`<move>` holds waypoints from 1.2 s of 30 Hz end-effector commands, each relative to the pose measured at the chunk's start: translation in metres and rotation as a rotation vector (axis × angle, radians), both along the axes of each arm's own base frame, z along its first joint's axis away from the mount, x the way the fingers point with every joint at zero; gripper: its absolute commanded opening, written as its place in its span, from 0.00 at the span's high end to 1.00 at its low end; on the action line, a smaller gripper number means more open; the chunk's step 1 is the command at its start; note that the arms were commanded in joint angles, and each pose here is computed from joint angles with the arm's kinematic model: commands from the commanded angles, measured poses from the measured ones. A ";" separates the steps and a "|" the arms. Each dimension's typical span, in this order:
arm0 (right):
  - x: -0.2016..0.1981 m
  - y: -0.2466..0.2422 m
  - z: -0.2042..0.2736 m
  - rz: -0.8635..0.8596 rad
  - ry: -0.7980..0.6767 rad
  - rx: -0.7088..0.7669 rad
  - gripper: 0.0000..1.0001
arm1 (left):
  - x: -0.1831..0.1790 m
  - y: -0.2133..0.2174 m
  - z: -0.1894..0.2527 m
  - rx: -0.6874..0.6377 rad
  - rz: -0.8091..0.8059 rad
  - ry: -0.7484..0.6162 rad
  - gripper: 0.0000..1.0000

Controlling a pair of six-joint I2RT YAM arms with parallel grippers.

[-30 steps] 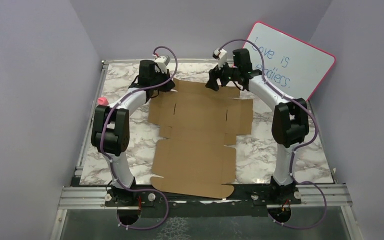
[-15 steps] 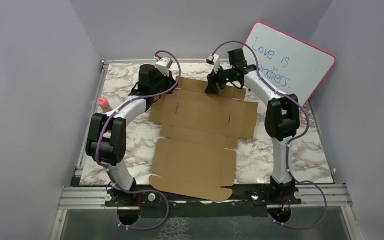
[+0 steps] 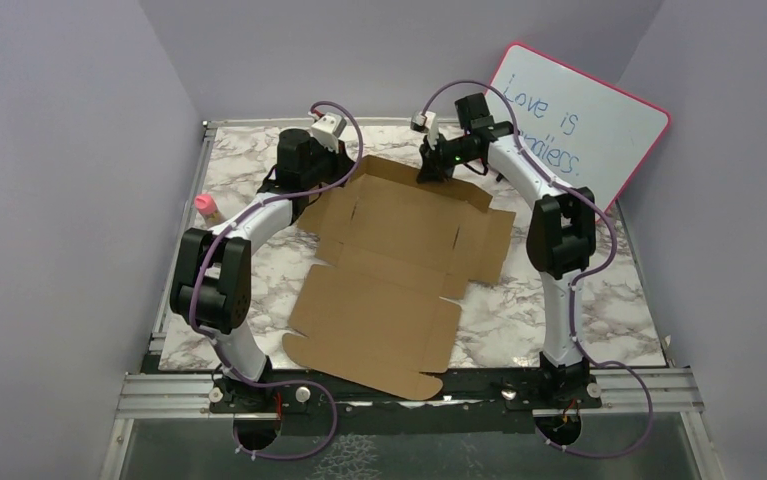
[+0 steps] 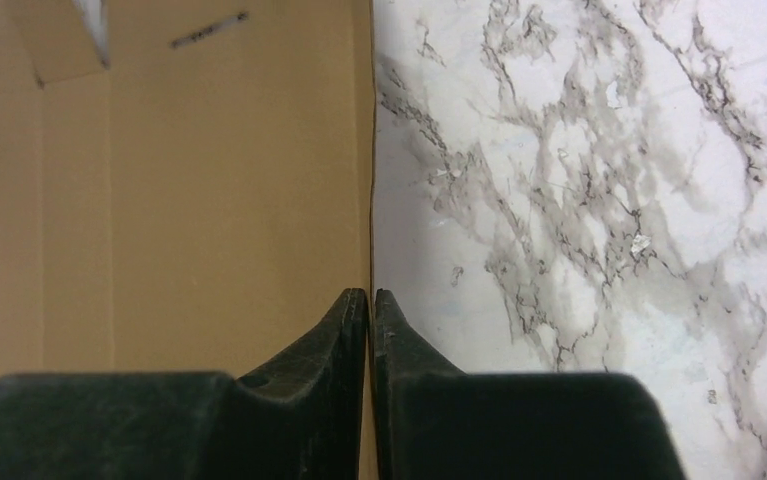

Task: Fold the paper box

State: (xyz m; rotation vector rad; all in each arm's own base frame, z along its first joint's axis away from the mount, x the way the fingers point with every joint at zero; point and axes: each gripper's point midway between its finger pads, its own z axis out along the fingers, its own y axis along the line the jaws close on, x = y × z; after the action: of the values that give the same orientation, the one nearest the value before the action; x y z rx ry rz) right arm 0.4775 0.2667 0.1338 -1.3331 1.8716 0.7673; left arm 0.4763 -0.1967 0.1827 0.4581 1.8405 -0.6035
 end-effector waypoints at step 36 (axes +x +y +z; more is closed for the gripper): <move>-0.024 -0.003 0.119 0.149 -0.847 -0.198 0.99 | -0.047 0.138 0.075 -0.063 0.505 0.147 0.01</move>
State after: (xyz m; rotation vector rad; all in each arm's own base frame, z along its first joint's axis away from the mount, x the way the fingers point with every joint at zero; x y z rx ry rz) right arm 0.4401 0.2635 0.2015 -1.6316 1.3764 0.2214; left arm 0.4476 -0.0698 0.2601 -0.0991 1.9256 -0.2995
